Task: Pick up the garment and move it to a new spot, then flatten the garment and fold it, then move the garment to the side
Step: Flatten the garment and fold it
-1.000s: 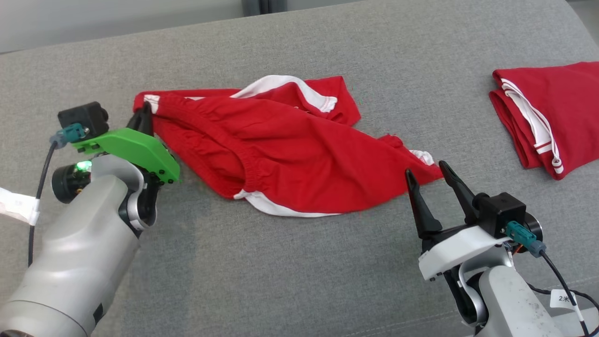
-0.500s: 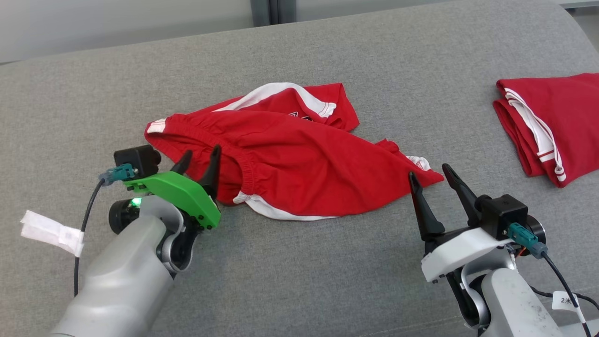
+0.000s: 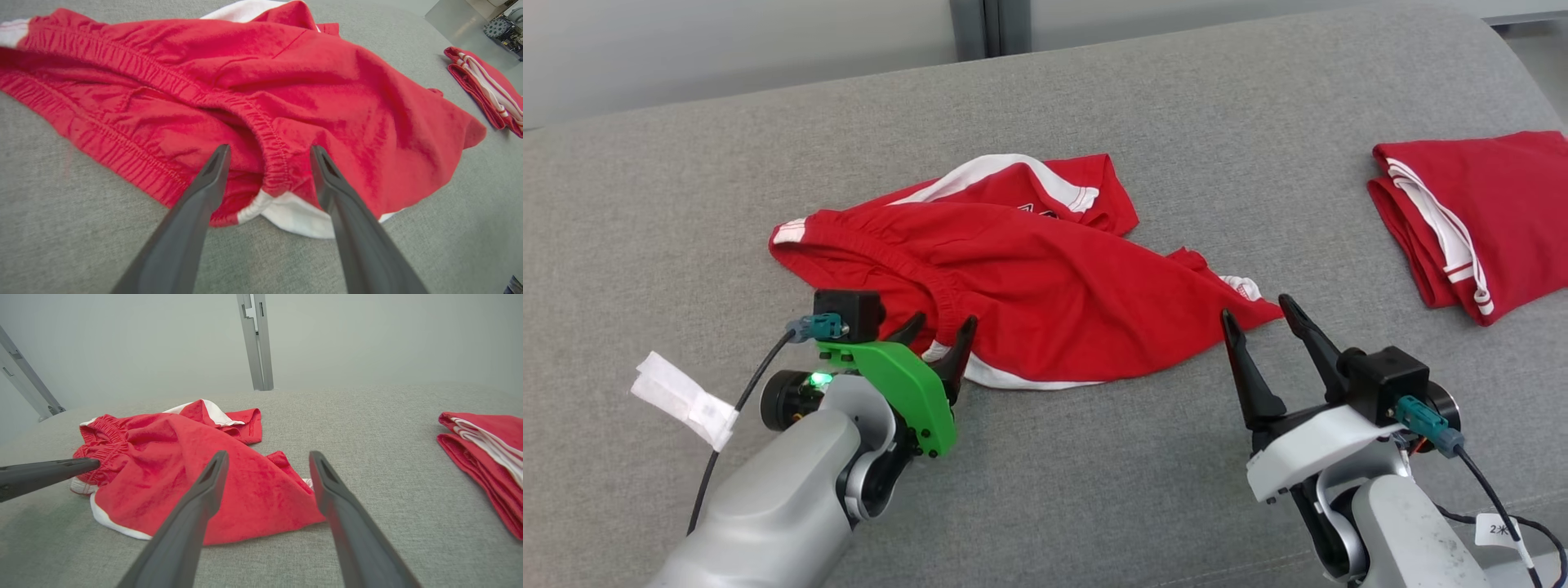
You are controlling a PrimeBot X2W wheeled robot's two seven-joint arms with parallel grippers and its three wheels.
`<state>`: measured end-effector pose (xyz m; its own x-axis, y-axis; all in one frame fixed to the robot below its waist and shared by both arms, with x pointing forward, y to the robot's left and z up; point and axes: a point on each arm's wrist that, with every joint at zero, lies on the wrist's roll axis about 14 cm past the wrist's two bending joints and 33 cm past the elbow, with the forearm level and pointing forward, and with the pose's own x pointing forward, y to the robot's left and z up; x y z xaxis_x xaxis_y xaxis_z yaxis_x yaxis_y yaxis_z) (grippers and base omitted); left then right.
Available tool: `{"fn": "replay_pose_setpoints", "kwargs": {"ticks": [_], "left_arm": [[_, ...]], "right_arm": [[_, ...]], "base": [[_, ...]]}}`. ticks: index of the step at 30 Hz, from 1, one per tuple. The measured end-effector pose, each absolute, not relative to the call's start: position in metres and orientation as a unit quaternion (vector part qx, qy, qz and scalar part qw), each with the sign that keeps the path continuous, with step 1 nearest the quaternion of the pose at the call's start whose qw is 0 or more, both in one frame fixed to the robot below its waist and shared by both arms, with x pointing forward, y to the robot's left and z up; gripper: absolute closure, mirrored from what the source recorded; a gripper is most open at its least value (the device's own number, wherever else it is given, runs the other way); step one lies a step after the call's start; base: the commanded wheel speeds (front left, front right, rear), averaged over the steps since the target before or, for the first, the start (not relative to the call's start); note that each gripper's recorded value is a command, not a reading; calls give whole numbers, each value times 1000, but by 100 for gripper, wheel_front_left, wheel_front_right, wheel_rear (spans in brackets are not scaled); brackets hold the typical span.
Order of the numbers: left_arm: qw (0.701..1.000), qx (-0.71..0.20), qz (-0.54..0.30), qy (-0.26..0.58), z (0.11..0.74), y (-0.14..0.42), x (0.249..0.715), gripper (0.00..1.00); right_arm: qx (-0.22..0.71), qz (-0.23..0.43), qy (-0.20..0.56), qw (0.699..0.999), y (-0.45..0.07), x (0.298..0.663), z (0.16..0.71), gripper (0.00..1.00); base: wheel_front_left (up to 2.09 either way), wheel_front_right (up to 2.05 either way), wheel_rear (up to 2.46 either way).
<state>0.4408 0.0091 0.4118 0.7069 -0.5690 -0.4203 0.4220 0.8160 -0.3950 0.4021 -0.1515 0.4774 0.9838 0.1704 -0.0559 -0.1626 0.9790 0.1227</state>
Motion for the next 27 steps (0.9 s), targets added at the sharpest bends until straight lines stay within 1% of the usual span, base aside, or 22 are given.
{"fn": "replay_pose_setpoints", "kwargs": {"ticks": [5,6,8,11,15,17,24,27], "left_arm": [[906,-136,-283,283,408,0,439,0],[904,-137,-285,286,408,-2,439,21],[903,-137,-289,289,406,-4,438,100],[902,-153,-292,278,411,-7,442,100],[906,-197,-283,244,427,-6,453,100],[909,-230,-266,223,435,-2,463,100],[941,-247,-133,188,432,57,505,100],[944,-246,-110,192,424,70,508,100]], "right_arm": [[59,73,36,995,-158,399,475,0],[59,71,36,995,-160,398,475,0],[59,68,36,995,-162,397,474,0],[58,65,38,995,-164,396,473,0],[58,63,38,996,-165,397,472,0],[59,64,39,996,-165,399,471,0],[60,71,42,995,-159,406,468,0],[60,73,45,994,-158,407,464,0]], "base": [[0,0,0],[0,0,0],[0,0,0],[0,0,0],[0,0,0],[0,0,0],[0,0,0],[0,0,0]]}}
